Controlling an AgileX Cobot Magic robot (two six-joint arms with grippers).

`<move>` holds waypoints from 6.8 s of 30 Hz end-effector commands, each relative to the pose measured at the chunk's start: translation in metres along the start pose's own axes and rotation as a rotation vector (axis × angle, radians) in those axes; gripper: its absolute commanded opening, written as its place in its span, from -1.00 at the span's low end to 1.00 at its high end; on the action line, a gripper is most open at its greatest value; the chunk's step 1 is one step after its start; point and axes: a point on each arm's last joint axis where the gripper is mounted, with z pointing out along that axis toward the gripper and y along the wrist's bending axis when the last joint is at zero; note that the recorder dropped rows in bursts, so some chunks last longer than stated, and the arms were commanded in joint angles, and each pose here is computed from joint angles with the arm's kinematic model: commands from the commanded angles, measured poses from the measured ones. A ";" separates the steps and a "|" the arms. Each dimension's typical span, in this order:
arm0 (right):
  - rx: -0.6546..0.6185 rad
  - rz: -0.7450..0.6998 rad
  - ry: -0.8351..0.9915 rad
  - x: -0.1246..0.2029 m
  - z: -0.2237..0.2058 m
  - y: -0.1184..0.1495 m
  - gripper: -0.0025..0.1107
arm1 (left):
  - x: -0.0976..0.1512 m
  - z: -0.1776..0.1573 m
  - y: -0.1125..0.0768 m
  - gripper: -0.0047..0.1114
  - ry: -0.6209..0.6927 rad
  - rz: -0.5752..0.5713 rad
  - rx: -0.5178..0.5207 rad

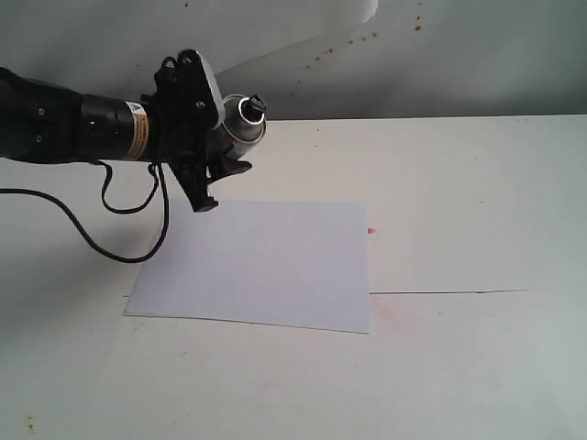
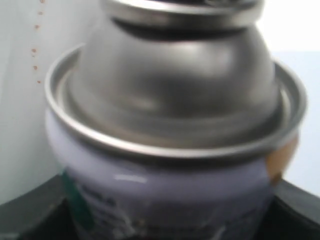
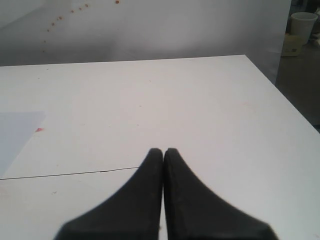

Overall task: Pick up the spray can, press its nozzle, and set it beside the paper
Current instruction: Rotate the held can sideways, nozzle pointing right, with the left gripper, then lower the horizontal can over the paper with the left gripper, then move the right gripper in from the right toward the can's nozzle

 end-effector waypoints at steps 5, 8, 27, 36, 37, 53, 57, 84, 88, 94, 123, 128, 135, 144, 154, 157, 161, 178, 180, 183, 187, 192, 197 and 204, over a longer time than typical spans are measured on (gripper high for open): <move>0.000 -0.012 -0.001 0.001 0.000 0.000 -0.96 | 0.004 -0.005 0.003 -0.92 0.083 -0.023 -0.018; 0.000 -0.012 -0.001 0.001 0.000 0.000 -0.96 | 0.003 -0.005 0.003 -0.92 0.080 -0.117 -0.021; 0.000 -0.012 -0.001 0.001 0.000 0.000 -0.96 | 0.021 -0.001 0.008 -0.92 0.019 -0.383 -0.384; 0.000 -0.012 -0.001 0.001 0.000 0.000 -0.96 | 0.034 -0.014 -0.003 -0.92 0.336 -0.134 -0.221; 0.000 -0.012 -0.001 0.001 0.000 0.000 -0.96 | 0.039 -0.015 -0.005 -0.92 0.392 -0.143 -0.201; 0.000 -0.012 -0.001 0.001 0.000 0.000 -0.96 | -0.032 -0.030 -0.004 -0.92 0.539 0.009 0.242; 0.000 -0.012 -0.001 0.001 0.000 0.000 -0.96 | -0.039 -0.029 -0.011 -0.92 0.477 0.051 0.371; 0.000 -0.012 -0.001 0.001 0.000 0.000 -0.96 | -0.039 0.034 -0.027 -0.92 0.638 0.068 0.600; 0.000 -0.012 -0.001 0.001 0.000 0.000 -0.96 | -0.039 0.033 -0.027 -0.92 0.651 0.048 0.605; 0.000 -0.012 -0.001 0.001 0.000 0.000 -0.96 | -0.038 0.032 -0.028 -0.92 0.667 0.045 0.622; 0.000 -0.012 -0.001 0.001 0.000 0.000 -0.96 | -0.047 0.031 -0.038 -0.92 0.585 -0.083 0.711; 0.000 -0.012 -0.001 0.001 0.000 0.000 -0.96 | -0.047 0.031 -0.038 -0.92 0.585 -0.083 0.711; -0.008 0.025 -0.092 -0.007 0.000 0.000 -0.96 | -0.047 0.031 -0.038 -0.92 0.585 -0.083 0.711; -0.010 0.153 -0.464 -0.040 -0.009 -0.002 -0.96 | -0.047 0.031 -0.038 -0.92 0.585 -0.083 0.711; 0.009 0.155 -0.655 -0.054 -0.019 -0.005 -0.96 | -0.047 0.031 -0.038 -0.92 0.585 -0.083 0.711; 0.001 0.178 -0.645 -0.053 -0.018 -0.005 -0.96 | -0.047 0.031 -0.038 -0.92 0.585 -0.083 0.711; -0.016 0.181 -0.567 -0.059 -0.020 -0.003 -0.96 | -0.047 0.031 -0.038 -0.92 0.585 -0.083 0.711; -0.034 0.281 -0.008 -0.129 0.052 0.003 -0.96 | -0.048 0.031 -0.038 -0.92 0.573 -0.096 0.716; -0.038 0.281 0.119 -0.131 0.071 0.005 -0.96 | -0.048 0.031 -0.038 -0.92 0.574 -0.092 0.716; -0.058 0.243 0.375 -0.129 0.111 0.009 -0.96 | -0.043 0.030 -0.035 -0.92 0.618 -0.037 0.699; -0.210 0.214 0.532 -0.121 0.156 0.023 -0.96 | -0.041 0.030 -0.034 -0.92 0.674 0.007 0.655; -0.466 0.294 0.520 -0.107 0.185 0.045 -0.96 | -0.055 0.049 -0.028 -0.92 0.683 0.074 0.352; -0.662 0.353 0.508 -0.093 0.204 0.059 -0.96 | -0.060 0.053 -0.028 -0.92 0.657 0.024 0.291; -0.798 0.505 0.556 -0.063 0.227 0.070 -0.96 | -0.040 0.056 -0.037 -0.92 0.806 0.067 0.372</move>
